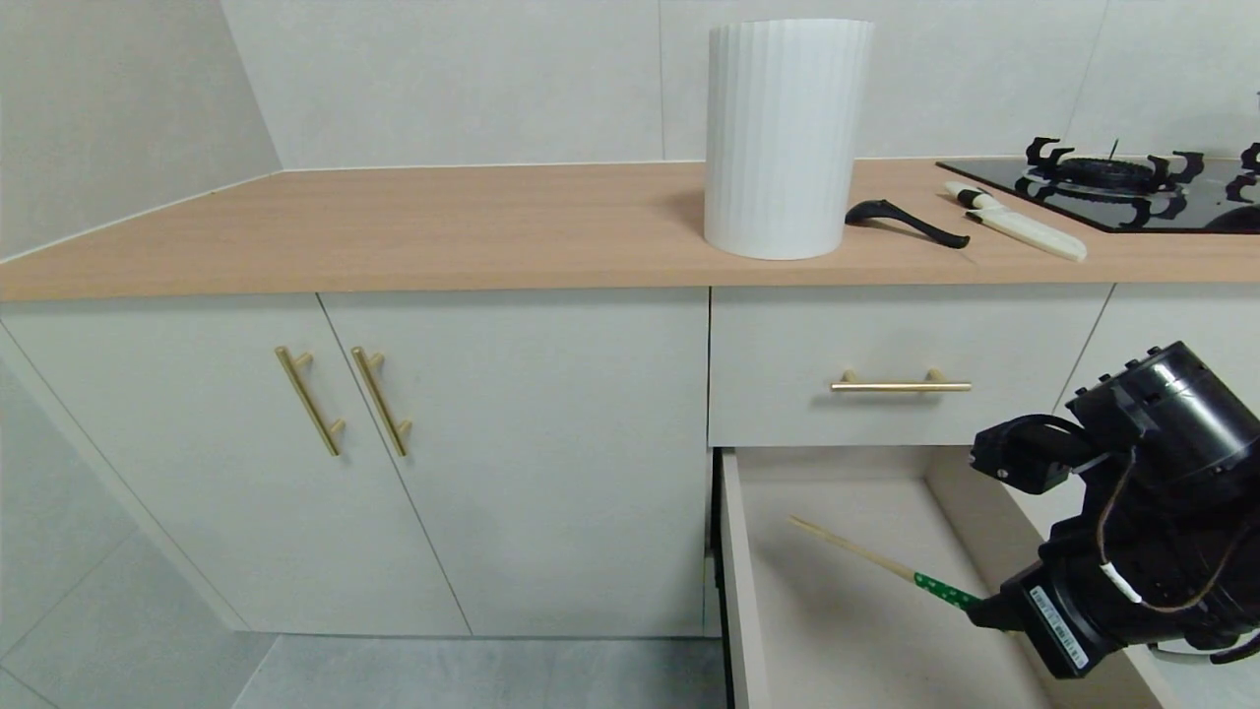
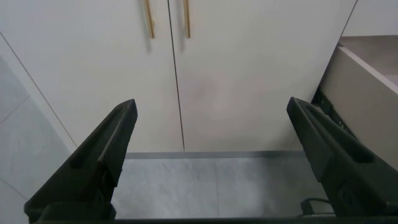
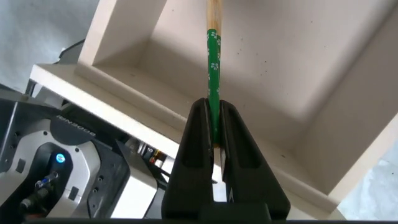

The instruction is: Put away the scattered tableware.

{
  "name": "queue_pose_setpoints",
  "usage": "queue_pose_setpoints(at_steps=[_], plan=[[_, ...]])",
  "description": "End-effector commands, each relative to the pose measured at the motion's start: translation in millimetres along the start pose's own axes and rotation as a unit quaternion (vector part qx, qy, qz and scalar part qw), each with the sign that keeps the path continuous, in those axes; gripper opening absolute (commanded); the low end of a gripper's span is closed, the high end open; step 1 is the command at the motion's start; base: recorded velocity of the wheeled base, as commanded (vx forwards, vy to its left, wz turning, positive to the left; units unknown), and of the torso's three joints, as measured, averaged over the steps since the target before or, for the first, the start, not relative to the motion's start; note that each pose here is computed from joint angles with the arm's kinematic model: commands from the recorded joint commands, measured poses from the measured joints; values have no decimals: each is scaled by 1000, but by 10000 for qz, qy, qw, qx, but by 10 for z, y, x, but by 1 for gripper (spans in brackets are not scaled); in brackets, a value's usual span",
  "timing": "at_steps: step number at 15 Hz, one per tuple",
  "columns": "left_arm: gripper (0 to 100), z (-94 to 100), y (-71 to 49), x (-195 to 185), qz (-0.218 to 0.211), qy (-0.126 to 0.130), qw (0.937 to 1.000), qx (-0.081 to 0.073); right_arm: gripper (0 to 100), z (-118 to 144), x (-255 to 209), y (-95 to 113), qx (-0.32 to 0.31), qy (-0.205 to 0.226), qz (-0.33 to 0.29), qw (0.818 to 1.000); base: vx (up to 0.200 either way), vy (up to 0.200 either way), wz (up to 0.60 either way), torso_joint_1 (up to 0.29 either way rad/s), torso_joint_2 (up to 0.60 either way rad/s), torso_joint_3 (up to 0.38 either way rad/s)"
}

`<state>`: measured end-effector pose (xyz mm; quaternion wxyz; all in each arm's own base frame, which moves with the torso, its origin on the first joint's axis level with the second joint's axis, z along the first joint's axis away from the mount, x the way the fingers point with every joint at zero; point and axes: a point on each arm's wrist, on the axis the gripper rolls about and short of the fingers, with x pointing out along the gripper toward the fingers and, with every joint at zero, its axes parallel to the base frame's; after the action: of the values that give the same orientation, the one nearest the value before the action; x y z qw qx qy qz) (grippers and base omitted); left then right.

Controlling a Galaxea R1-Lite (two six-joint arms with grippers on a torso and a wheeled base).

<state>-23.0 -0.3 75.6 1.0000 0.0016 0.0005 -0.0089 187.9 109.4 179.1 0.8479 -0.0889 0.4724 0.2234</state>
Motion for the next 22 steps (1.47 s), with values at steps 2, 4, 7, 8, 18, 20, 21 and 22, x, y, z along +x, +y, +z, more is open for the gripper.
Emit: queue_pose_setpoints(at_steps=[2, 4, 7, 8, 18, 20, 21, 22], plan=[[100, 0, 0, 0, 5, 2, 10000, -1, 0, 62, 286, -10, 29, 267, -182, 9995, 0, 0, 0, 0, 0, 0], [100, 0, 0, 0, -3, 2, 10000, -1, 0, 149, 561, -14, 273, 272, -243, 9990, 0, 0, 0, 0, 0, 0], [100, 0, 0, 0, -3, 2, 10000, -1, 0, 293, 1100, -17, 993, -58, -446, 9940, 0, 0, 0, 0, 0, 0], [100, 0, 0, 0, -3, 2, 10000, -1, 0, 309, 1265, -27, 1107, -123, -597, 9920, 0, 0, 0, 0, 0, 0], [100, 0, 0, 0, 5, 2, 10000, -1, 0, 128, 2228, -20, 1265, 33, -1140, 9854, 0, 0, 0, 0, 0, 0], [100, 0, 0, 0, -3, 2, 10000, -1, 0, 66, 2326, -19, 1233, 168, -1224, 9846, 0, 0, 0, 0, 0, 0], [100, 0, 0, 0, -3, 2, 10000, -1, 0, 38, 2365, -16, 1219, 236, -1235, 9845, 0, 0, 0, 0, 0, 0], [100, 0, 0, 0, 5, 2, 10000, -1, 0, 14, 2404, -19, 1205, 298, -1241, 9845, 0, 0, 0, 0, 0, 0]])
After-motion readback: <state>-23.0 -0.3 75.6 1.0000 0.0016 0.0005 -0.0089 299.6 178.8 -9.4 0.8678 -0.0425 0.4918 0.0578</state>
